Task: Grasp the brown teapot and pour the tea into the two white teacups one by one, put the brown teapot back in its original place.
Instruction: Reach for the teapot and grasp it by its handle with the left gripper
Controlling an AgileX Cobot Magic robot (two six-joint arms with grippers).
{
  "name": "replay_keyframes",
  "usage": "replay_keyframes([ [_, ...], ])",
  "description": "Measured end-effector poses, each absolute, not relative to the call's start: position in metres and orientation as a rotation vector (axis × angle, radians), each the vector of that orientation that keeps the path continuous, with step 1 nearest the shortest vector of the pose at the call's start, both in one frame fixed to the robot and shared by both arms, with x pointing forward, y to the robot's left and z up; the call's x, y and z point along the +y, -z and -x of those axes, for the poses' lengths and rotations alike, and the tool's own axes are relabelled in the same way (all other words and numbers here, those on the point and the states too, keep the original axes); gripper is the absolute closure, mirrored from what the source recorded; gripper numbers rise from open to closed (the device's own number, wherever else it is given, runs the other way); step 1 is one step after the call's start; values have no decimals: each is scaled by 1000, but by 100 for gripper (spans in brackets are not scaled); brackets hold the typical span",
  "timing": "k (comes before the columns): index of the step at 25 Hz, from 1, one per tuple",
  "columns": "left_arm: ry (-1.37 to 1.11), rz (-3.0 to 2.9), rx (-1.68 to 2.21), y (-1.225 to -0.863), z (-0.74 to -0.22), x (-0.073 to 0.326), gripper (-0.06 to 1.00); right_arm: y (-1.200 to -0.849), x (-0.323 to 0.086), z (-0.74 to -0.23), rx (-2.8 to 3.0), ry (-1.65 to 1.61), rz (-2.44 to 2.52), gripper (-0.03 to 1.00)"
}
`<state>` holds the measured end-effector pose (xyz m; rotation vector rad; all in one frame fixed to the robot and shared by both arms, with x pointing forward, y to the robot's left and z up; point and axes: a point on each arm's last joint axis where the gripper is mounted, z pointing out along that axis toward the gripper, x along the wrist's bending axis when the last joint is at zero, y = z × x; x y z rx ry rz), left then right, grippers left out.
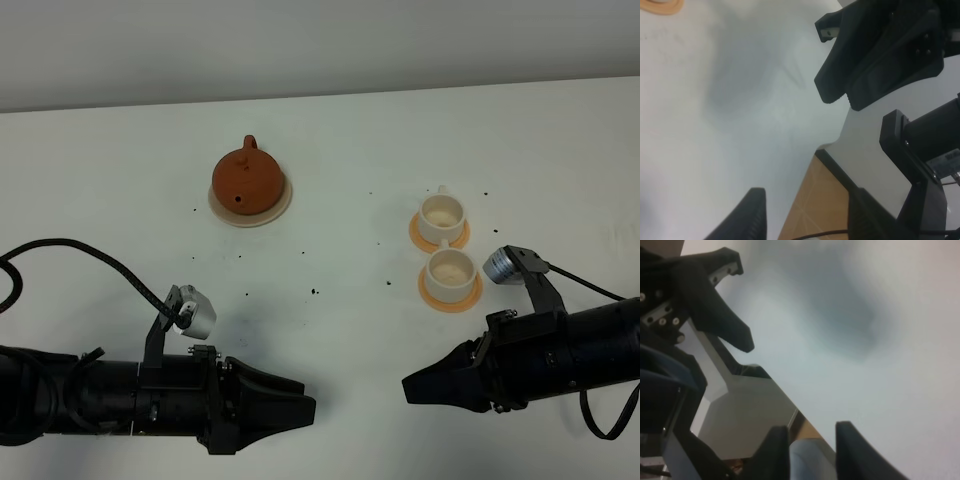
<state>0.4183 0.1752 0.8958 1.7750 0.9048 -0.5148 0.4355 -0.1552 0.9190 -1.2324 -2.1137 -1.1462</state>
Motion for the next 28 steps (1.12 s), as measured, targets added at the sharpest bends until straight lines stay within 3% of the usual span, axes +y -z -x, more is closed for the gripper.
replay_keyframes([
  [17, 522, -1769, 917, -896, -418, 175, 56, -923, -158, -436, -2163, 1152, 1247, 72],
  [28, 357, -1754, 983, -931, -439, 177, 56, -971, -180, -428, -2368, 1219, 1455, 72],
])
